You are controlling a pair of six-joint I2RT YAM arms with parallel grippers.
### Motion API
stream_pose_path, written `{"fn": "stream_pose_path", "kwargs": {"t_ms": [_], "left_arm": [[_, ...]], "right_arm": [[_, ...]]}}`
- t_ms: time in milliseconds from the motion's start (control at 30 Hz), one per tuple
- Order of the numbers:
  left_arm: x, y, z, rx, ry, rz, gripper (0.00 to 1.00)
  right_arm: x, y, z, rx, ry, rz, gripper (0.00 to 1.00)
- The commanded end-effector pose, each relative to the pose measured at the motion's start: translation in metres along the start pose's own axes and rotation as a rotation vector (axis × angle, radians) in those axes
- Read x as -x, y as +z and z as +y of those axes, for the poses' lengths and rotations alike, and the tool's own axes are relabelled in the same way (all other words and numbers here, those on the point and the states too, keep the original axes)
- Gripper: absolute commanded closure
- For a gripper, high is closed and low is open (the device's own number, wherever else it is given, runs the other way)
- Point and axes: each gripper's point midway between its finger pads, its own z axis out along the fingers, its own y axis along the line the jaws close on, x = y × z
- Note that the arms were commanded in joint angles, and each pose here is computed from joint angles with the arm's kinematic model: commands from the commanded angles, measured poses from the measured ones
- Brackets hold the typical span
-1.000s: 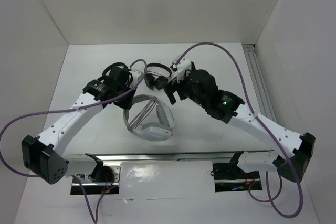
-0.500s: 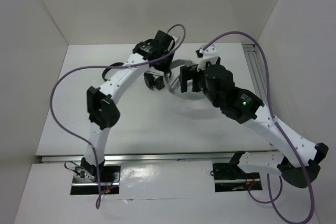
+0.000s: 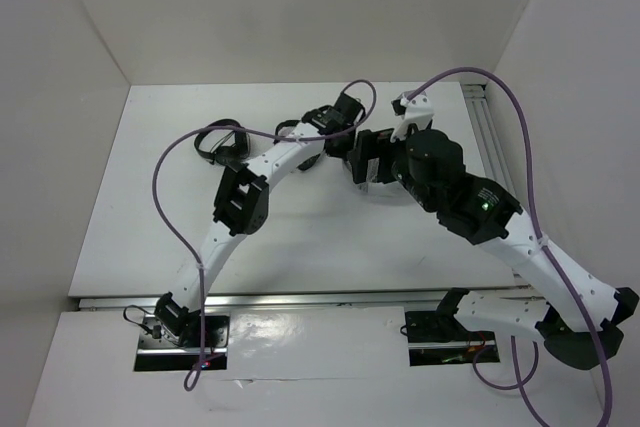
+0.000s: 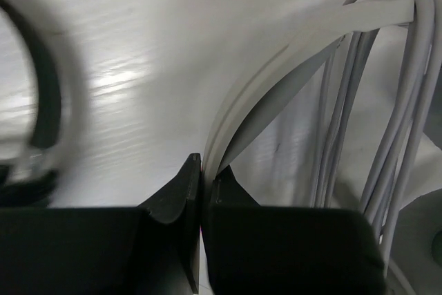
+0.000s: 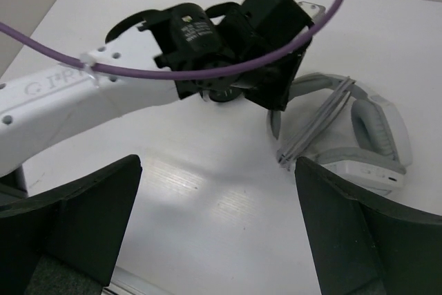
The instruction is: Wrap the headphones
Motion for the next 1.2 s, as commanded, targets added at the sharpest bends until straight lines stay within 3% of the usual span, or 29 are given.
{"fn": "stream_pose_path", "kwargs": {"t_ms": [0, 400, 733, 833, 933, 967, 1000, 1033, 1067, 1100, 1167], "left_arm": [[0.045, -0.013, -0.058, -0.162, -0.11, -0.167, 1.0], [0.034, 0.031, -0.024, 0.046, -0.351, -0.241, 1.0], [0.037, 0.054, -0.028, -0.013, -0.467, -0.236, 0.99], [0.035, 0.052, -0.031, -0.034, -0.451, -0.222, 0.7], [0.034, 0.047, -0.031, -0.036, -0.452, -0.225, 0.53], [0.033, 0.045, -0.032, -0.042, -0.45, -0.217, 0.51], [0.036, 0.043, -0.033, -0.049, -0.452, -0.226, 0.38], [0.037, 0.037, -0.033, -0.05, -0.452, -0.227, 0.18], [0.039, 0.034, -0.035, -0.064, -0.453, -0.23, 0.12], [0.043, 0.028, -0.036, -0.07, -0.442, -0.238, 0.0], [0.037, 0.025, -0.04, -0.075, -0.435, -0.235, 0.0]], "right_arm": [[-0.01, -0.006, -0.004, 0.004, 0.006, 0.03, 0.0], [-0.036, -0.018, 0.0, 0.077, 0.05, 0.06, 0.0], [-0.042, -0.03, 0.006, 0.145, 0.078, 0.066, 0.0], [-0.046, -0.03, 0.007, 0.152, 0.075, 0.078, 0.0], [-0.047, -0.03, 0.009, 0.162, 0.065, 0.08, 0.0], [-0.047, -0.03, 0.01, 0.173, 0.066, 0.084, 0.0], [-0.045, -0.033, 0.01, 0.175, 0.069, 0.076, 0.0], [-0.045, -0.033, 0.01, 0.176, 0.069, 0.076, 0.0], [-0.045, -0.033, 0.01, 0.176, 0.069, 0.076, 0.0], [-0.045, -0.033, 0.01, 0.176, 0.069, 0.076, 0.0], [-0.043, -0.036, 0.011, 0.187, 0.071, 0.071, 0.0]]}}
